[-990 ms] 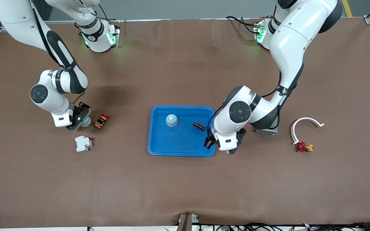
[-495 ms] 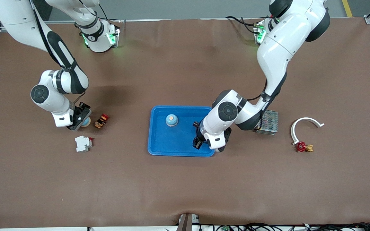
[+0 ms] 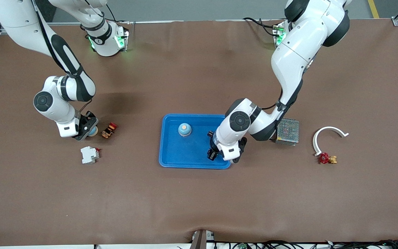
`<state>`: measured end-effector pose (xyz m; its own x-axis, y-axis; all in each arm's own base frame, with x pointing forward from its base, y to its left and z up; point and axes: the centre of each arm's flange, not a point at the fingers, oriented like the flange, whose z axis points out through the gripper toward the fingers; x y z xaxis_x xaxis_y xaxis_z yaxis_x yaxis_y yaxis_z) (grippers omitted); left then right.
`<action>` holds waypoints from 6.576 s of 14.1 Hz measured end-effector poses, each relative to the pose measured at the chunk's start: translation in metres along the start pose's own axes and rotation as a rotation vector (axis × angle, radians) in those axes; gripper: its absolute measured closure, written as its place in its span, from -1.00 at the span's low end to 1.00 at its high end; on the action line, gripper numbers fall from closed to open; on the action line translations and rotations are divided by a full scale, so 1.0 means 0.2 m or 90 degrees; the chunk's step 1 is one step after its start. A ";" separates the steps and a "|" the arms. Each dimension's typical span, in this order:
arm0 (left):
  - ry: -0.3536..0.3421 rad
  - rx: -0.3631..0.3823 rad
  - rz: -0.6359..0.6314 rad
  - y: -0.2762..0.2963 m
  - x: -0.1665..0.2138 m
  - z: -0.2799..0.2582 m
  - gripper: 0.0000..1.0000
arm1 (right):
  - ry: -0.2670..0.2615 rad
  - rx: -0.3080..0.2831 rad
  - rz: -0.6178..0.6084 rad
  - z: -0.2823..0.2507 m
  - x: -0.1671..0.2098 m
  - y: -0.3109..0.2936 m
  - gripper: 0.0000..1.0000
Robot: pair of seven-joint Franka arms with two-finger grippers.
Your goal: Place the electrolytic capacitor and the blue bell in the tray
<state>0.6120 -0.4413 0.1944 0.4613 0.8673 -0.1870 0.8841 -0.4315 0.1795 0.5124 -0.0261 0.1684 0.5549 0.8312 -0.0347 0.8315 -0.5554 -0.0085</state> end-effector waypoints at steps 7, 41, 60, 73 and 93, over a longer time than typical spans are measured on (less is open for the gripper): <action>0.017 -0.028 0.002 0.13 0.09 -0.31 -1.00 | 0.001 0.002 -0.004 -0.03 0.03 0.02 -0.37; 0.105 0.196 0.606 -0.58 1.23 -2.70 -1.00 | 0.073 0.037 0.651 -0.72 1.82 -0.80 -0.37; 0.056 0.200 0.666 -0.87 1.11 -2.74 -1.00 | 0.102 0.039 0.649 -0.19 2.04 -0.94 -0.37; 0.045 0.207 0.687 -0.83 1.04 -2.67 -1.00 | 0.082 0.034 0.616 -0.26 2.07 -0.97 -1.00; 0.043 0.208 0.685 -0.83 1.05 -2.66 -1.00 | -0.027 0.046 0.523 -2.03 1.00 -0.86 -1.00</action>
<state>0.5220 -0.0556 0.6392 0.9994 0.0123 -0.0337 0.0107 -0.9988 -0.0476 0.4903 0.2451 0.5692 0.9828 0.1580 -0.0953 0.1560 -0.9874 -0.0281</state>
